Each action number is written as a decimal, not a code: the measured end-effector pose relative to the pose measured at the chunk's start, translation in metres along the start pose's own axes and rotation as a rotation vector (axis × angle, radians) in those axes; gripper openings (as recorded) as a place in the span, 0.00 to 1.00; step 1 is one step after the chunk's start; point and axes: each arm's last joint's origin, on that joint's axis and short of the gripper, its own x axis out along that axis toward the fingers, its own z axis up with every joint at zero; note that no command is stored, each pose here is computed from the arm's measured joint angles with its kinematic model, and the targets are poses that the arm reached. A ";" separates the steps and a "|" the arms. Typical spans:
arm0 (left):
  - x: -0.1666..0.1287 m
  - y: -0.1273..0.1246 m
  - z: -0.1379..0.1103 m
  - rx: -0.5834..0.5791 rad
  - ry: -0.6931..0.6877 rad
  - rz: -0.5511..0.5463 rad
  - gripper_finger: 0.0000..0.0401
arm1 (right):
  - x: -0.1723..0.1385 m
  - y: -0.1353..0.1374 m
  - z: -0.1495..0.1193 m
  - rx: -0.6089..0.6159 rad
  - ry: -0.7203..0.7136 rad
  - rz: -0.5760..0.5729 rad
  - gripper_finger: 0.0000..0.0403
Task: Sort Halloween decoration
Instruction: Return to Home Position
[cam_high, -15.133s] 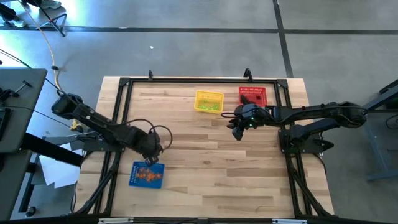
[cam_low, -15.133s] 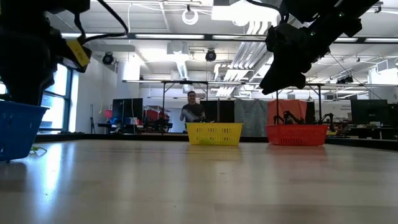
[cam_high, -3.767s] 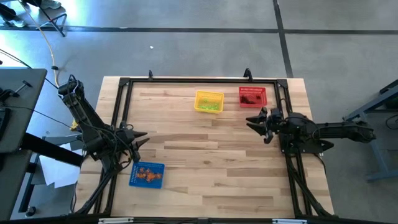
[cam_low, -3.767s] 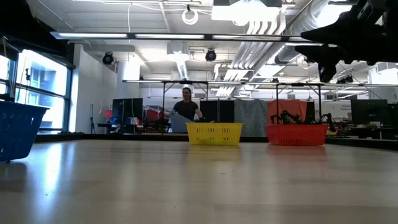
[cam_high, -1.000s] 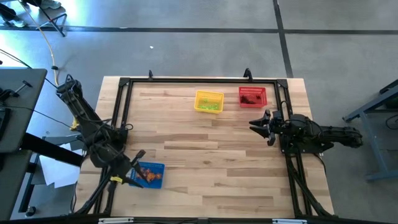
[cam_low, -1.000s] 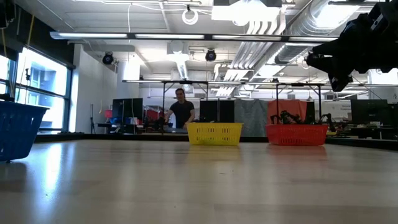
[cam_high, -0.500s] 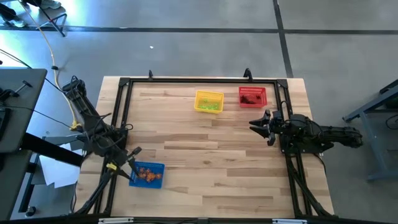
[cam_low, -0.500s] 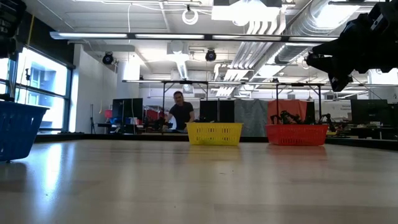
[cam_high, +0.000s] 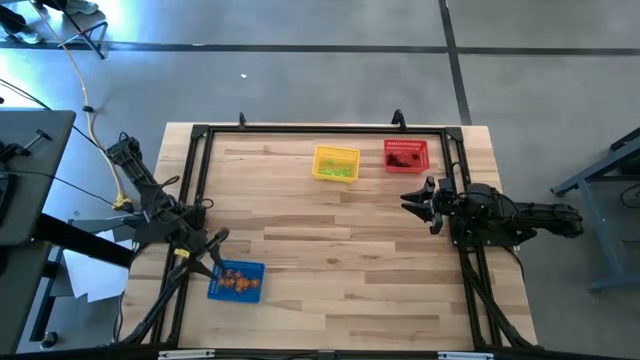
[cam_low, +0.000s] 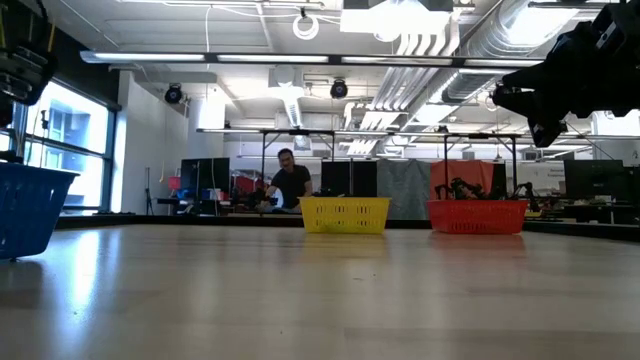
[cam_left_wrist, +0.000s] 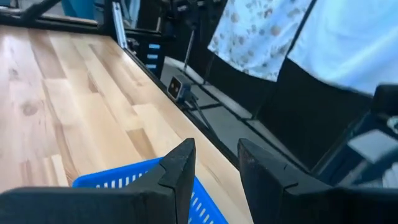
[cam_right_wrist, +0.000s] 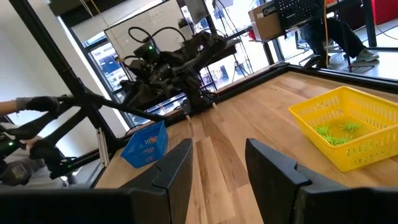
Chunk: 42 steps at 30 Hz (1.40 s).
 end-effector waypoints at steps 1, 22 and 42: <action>-0.001 0.001 -0.001 -0.011 -0.013 0.003 0.28 | 0.000 0.000 0.000 0.000 0.000 0.000 0.36; -0.009 0.000 -0.007 -0.229 -0.052 -0.163 0.28 | 0.000 0.000 0.000 0.000 0.000 0.000 0.36; -0.013 0.000 -0.004 -0.256 -0.099 -0.177 0.28 | 0.000 0.000 0.000 0.000 0.000 0.000 0.36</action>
